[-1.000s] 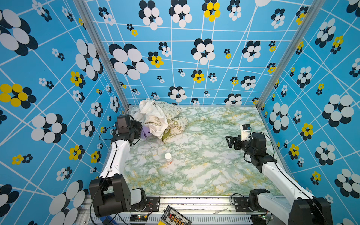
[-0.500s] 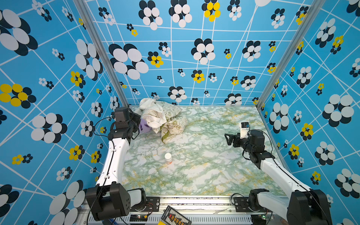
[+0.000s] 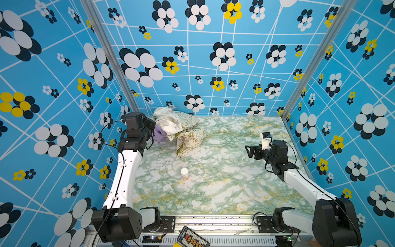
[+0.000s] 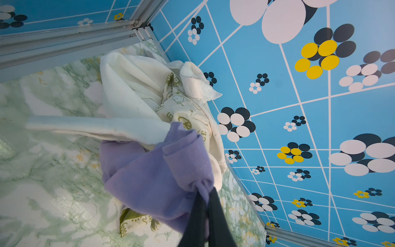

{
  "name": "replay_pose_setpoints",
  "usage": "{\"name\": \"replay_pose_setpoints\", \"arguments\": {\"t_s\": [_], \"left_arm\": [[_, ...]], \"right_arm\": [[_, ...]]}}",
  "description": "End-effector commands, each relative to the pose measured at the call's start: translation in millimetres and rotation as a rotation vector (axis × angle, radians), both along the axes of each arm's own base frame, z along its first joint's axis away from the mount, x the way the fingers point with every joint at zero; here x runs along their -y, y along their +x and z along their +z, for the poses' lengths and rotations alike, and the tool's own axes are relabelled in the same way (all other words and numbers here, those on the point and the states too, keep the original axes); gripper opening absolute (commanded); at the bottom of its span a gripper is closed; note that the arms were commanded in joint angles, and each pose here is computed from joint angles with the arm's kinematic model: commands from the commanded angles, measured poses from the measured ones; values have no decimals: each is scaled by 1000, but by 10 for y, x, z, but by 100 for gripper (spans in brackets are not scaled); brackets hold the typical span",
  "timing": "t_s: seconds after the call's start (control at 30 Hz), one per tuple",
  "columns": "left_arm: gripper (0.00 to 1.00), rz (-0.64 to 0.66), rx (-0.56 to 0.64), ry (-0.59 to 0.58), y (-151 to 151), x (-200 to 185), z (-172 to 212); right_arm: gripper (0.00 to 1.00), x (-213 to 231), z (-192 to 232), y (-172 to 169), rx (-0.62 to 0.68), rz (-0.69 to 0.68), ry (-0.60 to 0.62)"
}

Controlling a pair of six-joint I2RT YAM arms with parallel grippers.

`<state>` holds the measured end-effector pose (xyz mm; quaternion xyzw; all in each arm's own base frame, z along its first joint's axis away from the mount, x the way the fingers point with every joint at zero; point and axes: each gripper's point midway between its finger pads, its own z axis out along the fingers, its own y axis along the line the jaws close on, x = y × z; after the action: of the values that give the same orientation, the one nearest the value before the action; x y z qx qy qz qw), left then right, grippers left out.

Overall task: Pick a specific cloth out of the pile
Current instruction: 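Lift the purple cloth up out of the pile with the left gripper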

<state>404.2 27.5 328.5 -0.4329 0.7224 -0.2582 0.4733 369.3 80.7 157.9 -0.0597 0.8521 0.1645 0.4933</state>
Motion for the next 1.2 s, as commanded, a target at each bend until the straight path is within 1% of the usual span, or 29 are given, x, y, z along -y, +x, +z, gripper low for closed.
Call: {"name": "replay_pose_setpoints", "arguments": {"t_s": [0.0,0.4,0.73,1.0,1.17], "left_arm": [[0,21,142,59,-36,-27,568],[0,44,280,120,-68,23,1185],[0,21,389,183,-24,167,1723],[0,-13,472,239,-22,276,2092],[0,-92,521,300,39,457,2366]], "right_arm": [[99,-84,129,75,37,43,-5],[99,-129,95,163,20,70,-14],[99,-141,80,189,10,80,-22],[99,-136,95,219,14,68,-10],[99,-140,118,249,18,66,-6]]}}
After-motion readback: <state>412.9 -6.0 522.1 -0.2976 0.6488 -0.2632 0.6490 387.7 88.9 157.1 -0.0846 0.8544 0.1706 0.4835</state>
